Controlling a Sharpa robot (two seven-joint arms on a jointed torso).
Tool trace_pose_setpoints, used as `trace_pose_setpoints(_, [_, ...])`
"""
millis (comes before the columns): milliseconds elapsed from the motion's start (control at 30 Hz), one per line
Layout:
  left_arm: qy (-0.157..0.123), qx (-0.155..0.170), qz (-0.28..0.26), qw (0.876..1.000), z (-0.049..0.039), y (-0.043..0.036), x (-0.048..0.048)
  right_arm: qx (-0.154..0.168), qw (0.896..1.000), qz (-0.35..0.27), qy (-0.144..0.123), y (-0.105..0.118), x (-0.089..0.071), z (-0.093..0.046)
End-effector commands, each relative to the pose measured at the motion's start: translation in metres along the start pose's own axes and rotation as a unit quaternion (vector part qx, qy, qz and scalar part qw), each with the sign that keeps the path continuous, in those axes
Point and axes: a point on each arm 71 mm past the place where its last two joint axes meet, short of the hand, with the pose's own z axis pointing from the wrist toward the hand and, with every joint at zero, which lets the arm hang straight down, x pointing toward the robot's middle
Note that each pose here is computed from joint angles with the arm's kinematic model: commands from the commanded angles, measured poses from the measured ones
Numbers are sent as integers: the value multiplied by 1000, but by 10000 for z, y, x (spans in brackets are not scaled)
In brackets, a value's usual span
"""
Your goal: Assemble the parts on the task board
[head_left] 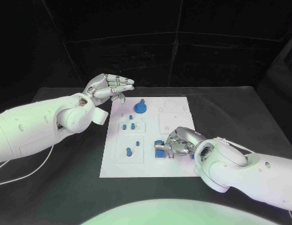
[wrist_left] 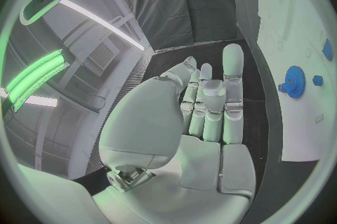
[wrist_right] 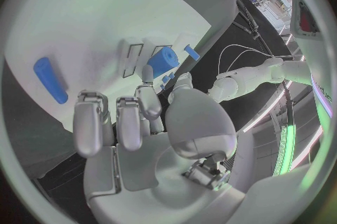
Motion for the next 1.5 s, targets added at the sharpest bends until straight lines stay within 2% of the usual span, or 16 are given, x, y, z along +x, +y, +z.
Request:
trace_pose_setpoints(33, [5,2,-4,1000,2,-15,9,-7,1000,-3,-17,19,-30,-2])
trace_pose_setpoints(467, [5,2,-4,1000,-1,-15,4,-30,999,-5,-11,65,-31,-58])
trace_pose_setpoints(1200, [5,1,-4,1000,4,-12,6,-28,999,-18,-13,32,-26,9])
trace_pose_setpoints(1500, [5,1,-4,1000,4,-11,4,-47,998,-3,-41,-19,-116,-69])
